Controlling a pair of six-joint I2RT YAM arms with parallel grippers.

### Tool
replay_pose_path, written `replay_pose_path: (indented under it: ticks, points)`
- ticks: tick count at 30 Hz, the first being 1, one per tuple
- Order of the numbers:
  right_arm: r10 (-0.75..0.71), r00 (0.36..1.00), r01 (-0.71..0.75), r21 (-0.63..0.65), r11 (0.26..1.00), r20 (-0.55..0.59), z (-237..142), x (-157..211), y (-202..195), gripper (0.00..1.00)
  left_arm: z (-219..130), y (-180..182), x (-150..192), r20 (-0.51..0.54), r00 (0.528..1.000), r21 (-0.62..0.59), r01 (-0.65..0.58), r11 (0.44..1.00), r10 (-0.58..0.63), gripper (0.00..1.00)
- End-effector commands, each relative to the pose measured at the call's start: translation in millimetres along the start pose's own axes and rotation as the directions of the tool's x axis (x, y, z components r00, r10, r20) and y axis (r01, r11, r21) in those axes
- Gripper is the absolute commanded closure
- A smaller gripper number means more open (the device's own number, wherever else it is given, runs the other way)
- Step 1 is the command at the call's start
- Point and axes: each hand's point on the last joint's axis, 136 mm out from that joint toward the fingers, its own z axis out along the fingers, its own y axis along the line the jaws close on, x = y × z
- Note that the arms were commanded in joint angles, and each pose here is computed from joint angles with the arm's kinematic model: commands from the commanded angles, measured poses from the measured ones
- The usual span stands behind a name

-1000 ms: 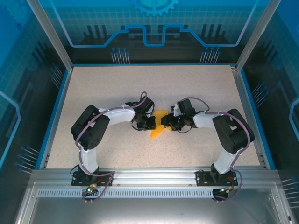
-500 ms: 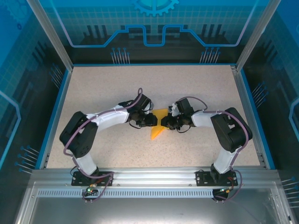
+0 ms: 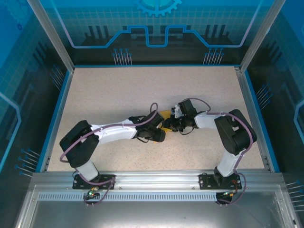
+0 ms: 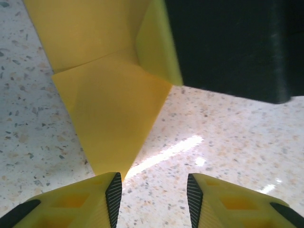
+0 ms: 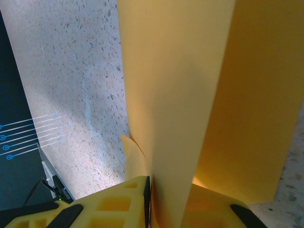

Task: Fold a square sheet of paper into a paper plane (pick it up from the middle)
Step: Fourth fold the wing at the center of the table.

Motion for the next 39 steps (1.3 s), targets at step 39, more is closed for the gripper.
replay_pose_path:
  ticks: [39]
  points:
    - [0.011, 0.999, -0.010, 0.012, 1.000, -0.034, 3.3, 3.0, 7.8, 0.83, 19.9, 17.7, -4.7, 0.112, 0.984, -0.341, -0.094, 0.935, 0.140, 0.74]
